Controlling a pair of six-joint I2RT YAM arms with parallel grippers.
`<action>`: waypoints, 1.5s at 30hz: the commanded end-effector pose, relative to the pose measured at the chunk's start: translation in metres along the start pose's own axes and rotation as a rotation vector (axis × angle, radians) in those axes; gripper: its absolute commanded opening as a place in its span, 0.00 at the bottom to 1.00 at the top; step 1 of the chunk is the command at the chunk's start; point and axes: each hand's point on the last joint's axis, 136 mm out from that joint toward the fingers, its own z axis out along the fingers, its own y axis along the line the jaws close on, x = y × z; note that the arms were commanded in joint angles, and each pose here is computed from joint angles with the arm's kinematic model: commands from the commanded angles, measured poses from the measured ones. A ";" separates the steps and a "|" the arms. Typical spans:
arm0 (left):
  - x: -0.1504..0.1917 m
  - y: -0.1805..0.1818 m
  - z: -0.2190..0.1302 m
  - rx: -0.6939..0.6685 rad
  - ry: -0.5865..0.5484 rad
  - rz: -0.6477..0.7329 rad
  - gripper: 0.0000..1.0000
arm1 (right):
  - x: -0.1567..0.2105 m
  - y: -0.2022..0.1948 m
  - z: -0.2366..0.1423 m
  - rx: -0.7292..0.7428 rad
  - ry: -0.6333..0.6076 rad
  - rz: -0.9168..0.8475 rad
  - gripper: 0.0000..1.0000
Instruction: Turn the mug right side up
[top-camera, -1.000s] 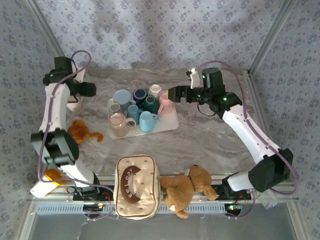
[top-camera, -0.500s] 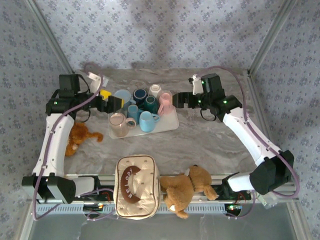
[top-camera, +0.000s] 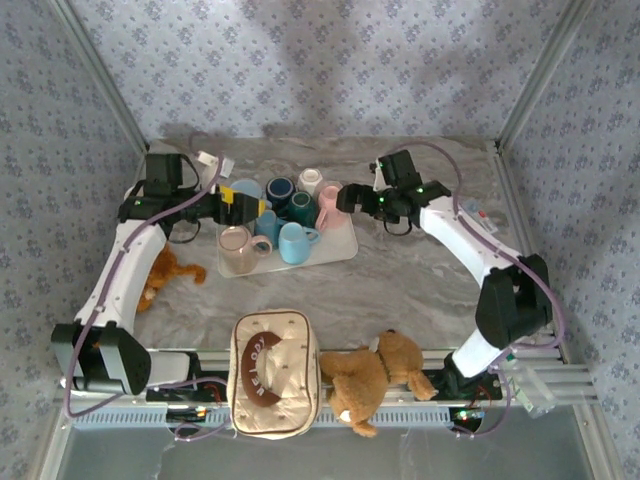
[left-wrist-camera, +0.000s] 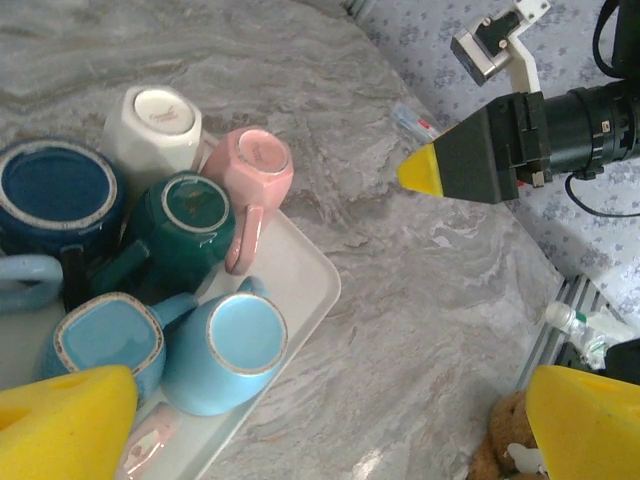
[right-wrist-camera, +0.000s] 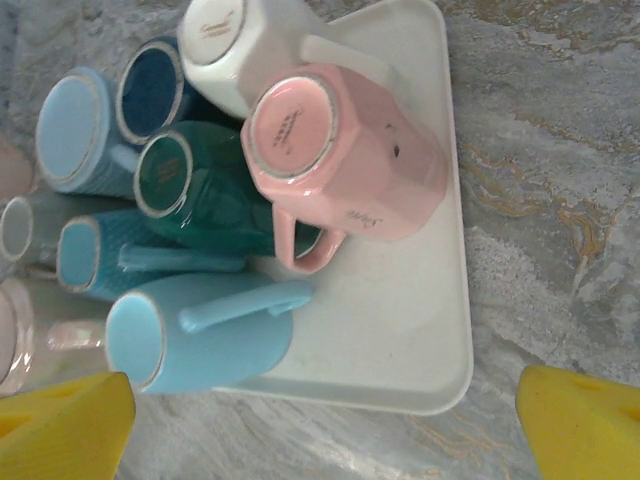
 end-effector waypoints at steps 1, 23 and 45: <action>0.005 0.006 0.006 -0.033 0.035 -0.061 0.99 | -0.019 0.005 0.010 0.020 -0.043 0.066 1.00; 0.016 0.016 0.016 -0.088 0.085 -0.147 0.99 | -0.039 0.000 0.086 0.138 -0.071 0.217 1.00; 0.018 0.019 0.013 -0.125 0.083 -0.140 1.00 | -0.032 -0.005 0.115 0.258 -0.011 0.162 1.00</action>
